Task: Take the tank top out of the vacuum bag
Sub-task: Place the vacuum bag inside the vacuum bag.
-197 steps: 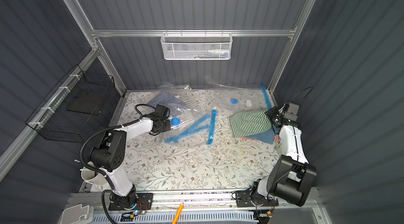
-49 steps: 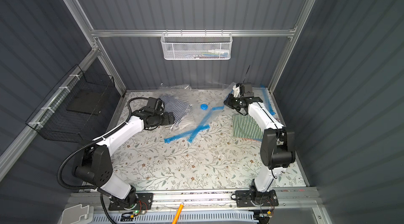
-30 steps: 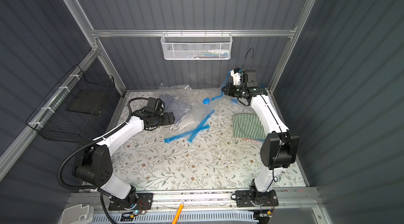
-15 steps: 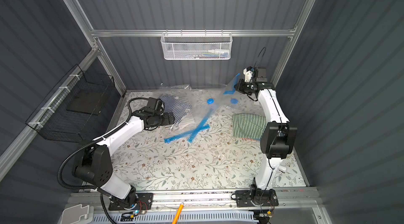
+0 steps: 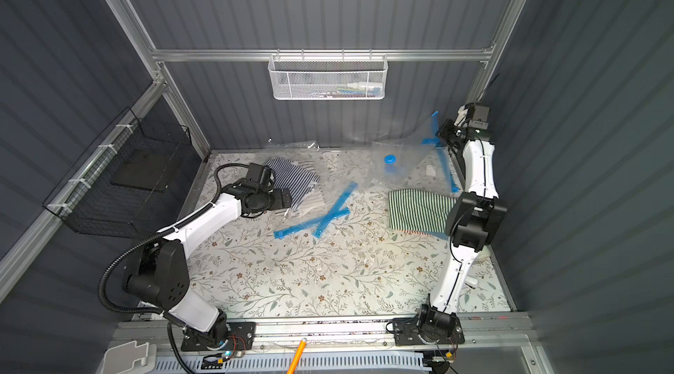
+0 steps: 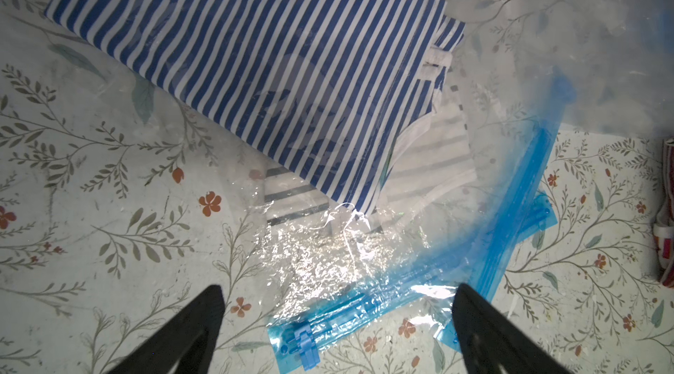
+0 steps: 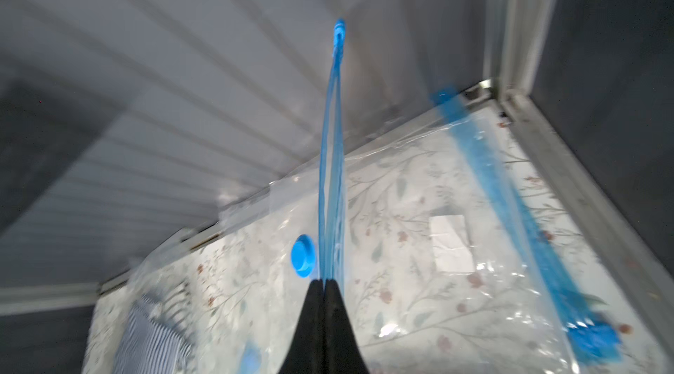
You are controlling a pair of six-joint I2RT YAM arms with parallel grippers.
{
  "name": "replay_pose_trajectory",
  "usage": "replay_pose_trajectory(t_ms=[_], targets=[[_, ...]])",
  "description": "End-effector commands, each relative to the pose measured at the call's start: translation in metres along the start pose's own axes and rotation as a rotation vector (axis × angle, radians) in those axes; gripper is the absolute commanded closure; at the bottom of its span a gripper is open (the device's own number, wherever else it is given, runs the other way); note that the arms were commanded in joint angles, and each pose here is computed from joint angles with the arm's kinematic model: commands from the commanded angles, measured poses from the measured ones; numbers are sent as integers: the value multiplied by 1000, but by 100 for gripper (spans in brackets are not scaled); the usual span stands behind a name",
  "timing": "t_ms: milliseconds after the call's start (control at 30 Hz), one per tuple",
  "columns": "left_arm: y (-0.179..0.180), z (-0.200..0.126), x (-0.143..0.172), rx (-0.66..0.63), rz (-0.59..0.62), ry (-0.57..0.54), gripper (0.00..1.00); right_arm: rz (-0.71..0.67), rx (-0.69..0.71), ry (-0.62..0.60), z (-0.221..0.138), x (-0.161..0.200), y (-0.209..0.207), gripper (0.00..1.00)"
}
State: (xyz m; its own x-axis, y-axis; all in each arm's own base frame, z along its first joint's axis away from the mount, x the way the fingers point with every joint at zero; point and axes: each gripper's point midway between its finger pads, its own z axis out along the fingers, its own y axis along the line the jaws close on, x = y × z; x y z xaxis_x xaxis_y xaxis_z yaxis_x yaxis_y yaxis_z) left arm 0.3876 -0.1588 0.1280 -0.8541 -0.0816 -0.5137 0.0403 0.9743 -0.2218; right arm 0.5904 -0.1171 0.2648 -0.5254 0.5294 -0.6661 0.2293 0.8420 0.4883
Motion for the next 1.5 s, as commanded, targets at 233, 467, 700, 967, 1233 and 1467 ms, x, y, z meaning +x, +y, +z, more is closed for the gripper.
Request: replay_pose_trajectory(t_ms=[233, 467, 700, 967, 1233, 1467], targets=[[-7, 9, 6, 38, 34, 17, 1, 39, 176, 33, -1, 17, -30, 8], [-10, 4, 12, 25, 93, 6, 1, 61, 113, 3, -28, 41, -16, 1], [-47, 13, 39, 53, 267, 21, 3, 77, -33, 36, -62, 112, 26, 1], [-78, 28, 51, 167, 325, 18, 13, 96, -294, 170, -110, 215, 81, 1], [-106, 56, 59, 154, 427, 30, 18, 210, -397, 277, -129, 298, 75, 1], [-112, 75, 69, 85, 503, 42, 19, 244, -400, 322, -129, 330, 62, 1]])
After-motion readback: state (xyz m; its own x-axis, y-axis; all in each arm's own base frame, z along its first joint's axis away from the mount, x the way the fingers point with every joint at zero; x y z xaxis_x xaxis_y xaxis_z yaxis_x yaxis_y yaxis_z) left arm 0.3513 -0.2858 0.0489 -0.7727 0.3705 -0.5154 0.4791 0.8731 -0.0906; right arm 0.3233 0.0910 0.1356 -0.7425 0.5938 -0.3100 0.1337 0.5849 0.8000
